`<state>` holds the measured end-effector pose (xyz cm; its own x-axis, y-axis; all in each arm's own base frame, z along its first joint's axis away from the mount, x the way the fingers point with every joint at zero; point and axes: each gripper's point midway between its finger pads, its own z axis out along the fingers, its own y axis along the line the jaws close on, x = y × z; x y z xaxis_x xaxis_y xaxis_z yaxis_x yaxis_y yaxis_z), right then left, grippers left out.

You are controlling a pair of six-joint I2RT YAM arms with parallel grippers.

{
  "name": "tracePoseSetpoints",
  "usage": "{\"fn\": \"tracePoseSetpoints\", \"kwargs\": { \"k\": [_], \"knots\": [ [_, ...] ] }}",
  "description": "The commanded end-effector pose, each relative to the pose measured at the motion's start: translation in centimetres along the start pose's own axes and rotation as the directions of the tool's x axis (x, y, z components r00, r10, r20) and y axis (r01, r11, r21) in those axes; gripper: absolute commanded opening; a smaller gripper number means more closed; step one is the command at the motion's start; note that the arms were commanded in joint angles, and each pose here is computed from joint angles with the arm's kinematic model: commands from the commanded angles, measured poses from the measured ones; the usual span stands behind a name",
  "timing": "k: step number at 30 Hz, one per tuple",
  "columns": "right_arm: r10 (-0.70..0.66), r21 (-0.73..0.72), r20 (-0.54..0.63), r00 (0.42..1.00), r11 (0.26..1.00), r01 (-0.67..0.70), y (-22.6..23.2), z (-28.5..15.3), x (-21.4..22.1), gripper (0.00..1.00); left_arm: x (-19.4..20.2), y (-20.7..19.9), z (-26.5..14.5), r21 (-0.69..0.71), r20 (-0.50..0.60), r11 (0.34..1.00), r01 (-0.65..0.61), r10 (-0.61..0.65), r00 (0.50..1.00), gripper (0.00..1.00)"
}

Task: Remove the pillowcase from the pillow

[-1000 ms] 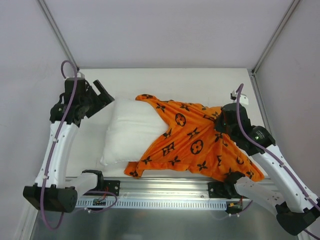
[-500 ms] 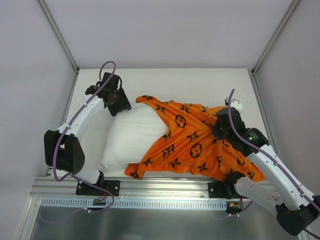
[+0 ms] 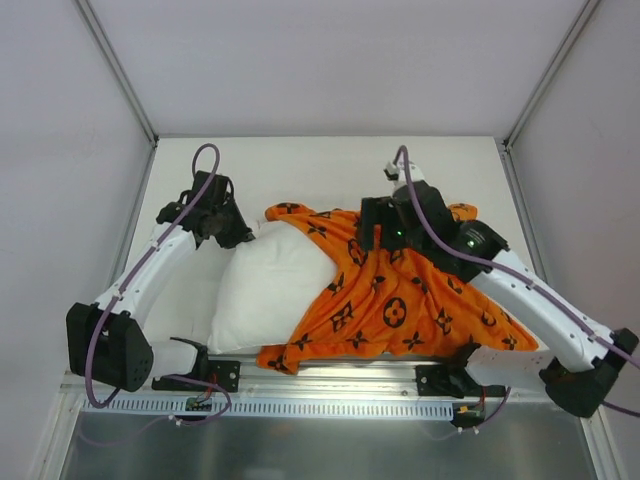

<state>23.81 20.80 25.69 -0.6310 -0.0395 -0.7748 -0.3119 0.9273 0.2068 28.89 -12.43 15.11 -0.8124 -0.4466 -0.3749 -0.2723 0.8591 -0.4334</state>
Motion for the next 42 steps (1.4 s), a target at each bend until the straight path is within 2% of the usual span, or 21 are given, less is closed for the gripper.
{"fn": "tracePoseSetpoints", "kwargs": {
  "k": [1, 5, 9, 11, 14, 15, 16, 17, 18, 20, 23, 26, 27, 30, 34, 38, 40, 42],
  "knots": [
    [-0.077, -0.042, 0.077, 0.994, 0.996, 0.08, 5.3, 2.0, -4.3, 0.84, 2.7, -0.7, -0.3, 0.071, -0.099, 0.997, 0.015, -0.008, 0.995, 0.0],
    [-0.16, -0.089, 0.019, 0.987, 0.983, 0.161, 9.9, 5.4, -5.1, 0.89, 3.1, -0.7, -1.0, 0.099, -0.09, 0.995, 0.009, 0.0, 0.996, 0.0],
    [-0.226, -0.126, -0.096, 0.969, 0.969, 0.213, 13.2, 8.9, -3.6, 0.95, 3.3, -0.7, -1.8, 0.116, -0.07, 0.993, 0.007, 0.001, 0.998, 0.0],
    [-0.229, -0.133, -0.144, 0.963, 0.968, 0.211, 14.1, 11.2, -2.3, 0.94, 3.3, -0.8, -2.0, 0.122, -0.065, 0.993, 0.007, 0.001, 0.998, 0.0],
    [-0.209, -0.107, -0.174, 0.962, 0.976, 0.192, 13.8, 13.6, -0.5, 0.86, 3.6, -0.7, -2.2, 0.13, -0.07, 0.991, 0.019, -0.01, 0.997, 0.0],
    [-0.178, -0.083, -0.171, 0.969, 0.983, 0.166, 13.3, 14.2, -0.6, 0.71, 3.7, -0.8, -2.2, 0.134, -0.073, 0.991, 0.022, -0.012, 0.997, 0.0],
    [-0.16, -0.069, -0.175, 0.971, 0.986, 0.15, 13.0, 14.4, -0.5, 0.6, 3.8, -0.8, -2.5, 0.143, -0.07, 0.99, 0.019, -0.009, 0.998, 0.0],
    [-0.141, -0.048, -0.174, 0.975, 0.99, 0.134, 12.3, 14.3, -0.5, 0.32, 4.1, -0.8, -2.5, 0.149, -0.077, 0.989, 0.02, -0.009, 0.997, 0.0],
    [-0.095, -0.017, -0.161, 0.982, 0.995, 0.094, 11.4, 14.4, -1.0, 0.19, 4.3, -0.8, -2.6, 0.156, -0.079, 0.988, 0.018, -0.006, 0.997, 0.0],
    [-0.045, -0.007, -0.147, 0.988, 0.999, 0.044, 10.0, 14.4, -0.8, 0.01, 4.9, -0.6, -3.0, 0.171, -0.081, 0.985, 0.013, 0.001, 0.997, 0.0],
    [0.096, -0.003, -0.06, 0.994, 0.995, -0.096, 6.9, 12.4, -3.0, 0.01, 5.8, -0.2, -3.5, 0.19, -0.08, 0.982, 0.003, 0.012, 0.997, 0.0],
    [0.204, 0.043, 0.033, 0.979, 0.978, -0.205, 2.2, 10.4, -4.4, 0.01, 5.9, 0.1, -3.9, 0.196, -0.058, 0.981, 0.013, -0.002, 0.998, 0.0],
    [0.232, 0.084, 0.095, 0.968, 0.967, -0.24, -0.2, 8.8, -5.4, 0.01, 5.8, 0.1, -4.1, 0.199, -0.049, 0.98, 0.013, -0.004, 0.999, 0.0],
    [0.264, 0.165, 0.196, 0.944, 0.94, -0.297, -4.7, 6.2, -6.2, 0.01, 5.3, -0.2, -4.9, 0.214, -0.018, 0.977, 0.016, -0.012, 1.0, 0.0],
    [0.28, 0.185, 0.361, 0.889, 0.913, -0.363, -8.3, -0.1, -8.9, 0.01, 4.0, -1.6, -6.3, 0.255, 0.02, 0.966, 0.033, -0.039, 0.999, 0.0],
    [0.269, 0.238, 0.41, 0.872, 0.891, -0.387, -10.1, -3.0, -9.3, 0.01, 0.6, -5.2, -9.9, 0.343, 0.1, 0.939, 0.004, -0.041, 0.994, 0.0],
    [0.267, 0.251, 0.383, 0.884, 0.891, -0.378, -10.3, -2.3, -8.3, 0.01, -0.6, -6.0, -10.7, 0.354, 0.133, 0.935, 0.002, -0.052, 0.99, 0.0],
    [0.27, 0.28, 0.303, 0.914, 0.891, -0.356, -10.5, -0.3, -5.6, 0.01, -1.8, -6.4, -11.3, 0.347, 0.174, 0.938, 0.0, -0.064, 0.983, 0.0]
  ]
}}
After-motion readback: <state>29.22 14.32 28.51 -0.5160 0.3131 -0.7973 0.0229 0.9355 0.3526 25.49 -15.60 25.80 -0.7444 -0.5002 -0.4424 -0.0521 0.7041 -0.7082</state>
